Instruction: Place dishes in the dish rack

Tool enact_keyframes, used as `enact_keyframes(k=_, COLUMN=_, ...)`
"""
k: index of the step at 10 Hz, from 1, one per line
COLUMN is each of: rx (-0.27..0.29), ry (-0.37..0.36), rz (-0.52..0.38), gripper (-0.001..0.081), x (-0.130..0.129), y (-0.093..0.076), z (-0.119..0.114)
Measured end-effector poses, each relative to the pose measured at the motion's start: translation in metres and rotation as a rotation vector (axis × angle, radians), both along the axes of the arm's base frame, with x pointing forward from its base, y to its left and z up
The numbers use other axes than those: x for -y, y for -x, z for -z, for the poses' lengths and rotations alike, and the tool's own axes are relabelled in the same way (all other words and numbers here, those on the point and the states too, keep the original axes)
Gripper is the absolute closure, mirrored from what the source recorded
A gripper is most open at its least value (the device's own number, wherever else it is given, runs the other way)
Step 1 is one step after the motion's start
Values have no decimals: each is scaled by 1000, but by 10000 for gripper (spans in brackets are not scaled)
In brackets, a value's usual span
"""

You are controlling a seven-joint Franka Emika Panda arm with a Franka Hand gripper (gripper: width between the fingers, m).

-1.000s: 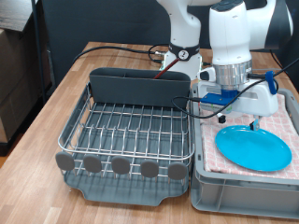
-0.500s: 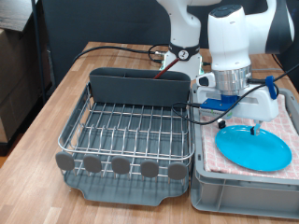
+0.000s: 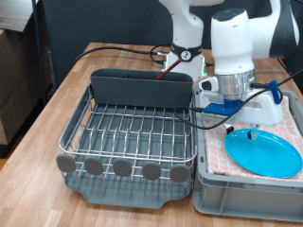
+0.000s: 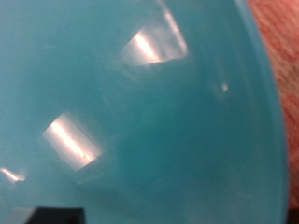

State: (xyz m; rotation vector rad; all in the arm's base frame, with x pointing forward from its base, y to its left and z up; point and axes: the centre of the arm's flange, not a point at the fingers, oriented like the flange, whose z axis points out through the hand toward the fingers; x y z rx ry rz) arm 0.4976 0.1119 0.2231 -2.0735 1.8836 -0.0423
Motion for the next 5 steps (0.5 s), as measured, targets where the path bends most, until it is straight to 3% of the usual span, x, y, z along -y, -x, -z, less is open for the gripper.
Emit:
enact_keyframes(k=1, rx=0, ry=0, rz=0, gripper=422, x=0, y=0, z=0)
enact_keyframes(k=2, rx=1, ry=0, rz=0, gripper=422, x=0, y=0, z=0)
enact_keyframes(k=3, rx=1, ry=0, rz=1, gripper=624, x=0, y=0, z=0)
enact_keyframes(k=4, rx=3, ry=1, rz=1, gripper=759, x=0, y=-1, z=0)
enact_keyframes(k=5, rx=6, ry=2, rz=1, gripper=759, x=1, y=-1, z=-1)
